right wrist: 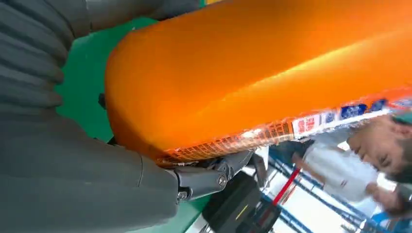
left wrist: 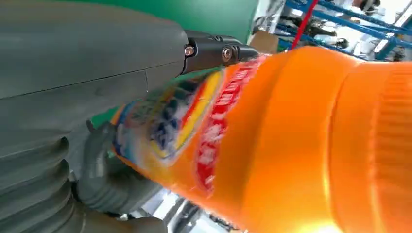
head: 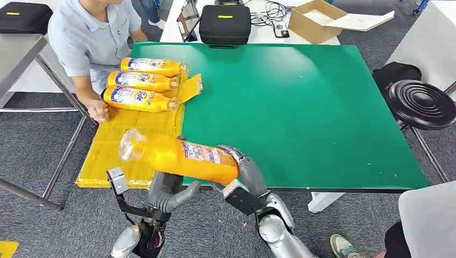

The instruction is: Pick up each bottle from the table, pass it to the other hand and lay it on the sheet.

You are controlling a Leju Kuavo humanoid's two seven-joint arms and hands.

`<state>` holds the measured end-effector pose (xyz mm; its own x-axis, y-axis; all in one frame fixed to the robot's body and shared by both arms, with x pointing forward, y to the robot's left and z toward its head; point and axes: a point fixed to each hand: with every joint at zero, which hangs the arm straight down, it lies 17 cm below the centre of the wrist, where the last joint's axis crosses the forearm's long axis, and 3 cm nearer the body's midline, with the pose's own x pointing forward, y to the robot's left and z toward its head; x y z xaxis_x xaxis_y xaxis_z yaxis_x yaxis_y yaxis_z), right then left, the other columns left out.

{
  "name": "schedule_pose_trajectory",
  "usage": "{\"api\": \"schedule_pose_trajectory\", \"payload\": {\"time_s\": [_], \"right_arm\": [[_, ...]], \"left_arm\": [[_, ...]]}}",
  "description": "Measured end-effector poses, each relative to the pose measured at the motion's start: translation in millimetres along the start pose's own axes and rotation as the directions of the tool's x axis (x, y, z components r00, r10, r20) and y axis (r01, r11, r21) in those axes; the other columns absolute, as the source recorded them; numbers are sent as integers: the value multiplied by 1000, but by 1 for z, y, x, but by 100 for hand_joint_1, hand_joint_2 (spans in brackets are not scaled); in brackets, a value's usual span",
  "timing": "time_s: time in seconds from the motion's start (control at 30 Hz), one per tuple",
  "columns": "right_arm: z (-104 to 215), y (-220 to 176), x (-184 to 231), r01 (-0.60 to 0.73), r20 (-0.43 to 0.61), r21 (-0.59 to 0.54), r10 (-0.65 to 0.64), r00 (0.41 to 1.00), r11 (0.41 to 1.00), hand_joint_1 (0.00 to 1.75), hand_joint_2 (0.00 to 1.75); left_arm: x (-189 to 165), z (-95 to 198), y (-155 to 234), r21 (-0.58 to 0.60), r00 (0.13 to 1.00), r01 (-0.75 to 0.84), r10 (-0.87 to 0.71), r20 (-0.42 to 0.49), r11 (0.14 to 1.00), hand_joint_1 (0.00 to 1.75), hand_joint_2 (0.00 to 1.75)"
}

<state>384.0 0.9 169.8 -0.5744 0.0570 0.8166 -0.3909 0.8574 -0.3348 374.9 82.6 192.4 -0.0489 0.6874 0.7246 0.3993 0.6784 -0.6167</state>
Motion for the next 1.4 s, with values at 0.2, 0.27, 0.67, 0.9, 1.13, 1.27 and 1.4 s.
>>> {"api": "schedule_pose_trajectory", "payload": {"time_s": [0.2,0.27,0.67,0.9,1.13,1.27,1.4], "right_arm": [[1,25,-1,27,-9,63,-26,1000,998,175,175],[2,32,-2,33,-12,85,-32,999,996,175,175],[3,61,-7,77,-28,166,-73,997,983,175,175],[9,74,-10,107,-48,192,-100,994,975,0,175],[20,87,-12,184,-67,249,-172,983,951,0,0],[23,83,-13,193,-67,254,-182,981,948,0,0],[22,73,-14,187,-60,232,-177,982,955,0,0]], "left_arm": [[3,-4,2,14,999,34,-35,17,999,0,175],[4,-7,2,18,1000,19,-19,17,1000,0,175],[8,-14,11,62,997,-75,73,38,995,175,175],[8,-13,21,102,994,-109,105,43,989,175,175],[3,-13,35,145,982,-187,188,11,972,175,175],[2,-13,34,141,980,-198,200,4,970,175,175],[1,-15,35,142,982,-189,191,-1,972,175,175]]}}
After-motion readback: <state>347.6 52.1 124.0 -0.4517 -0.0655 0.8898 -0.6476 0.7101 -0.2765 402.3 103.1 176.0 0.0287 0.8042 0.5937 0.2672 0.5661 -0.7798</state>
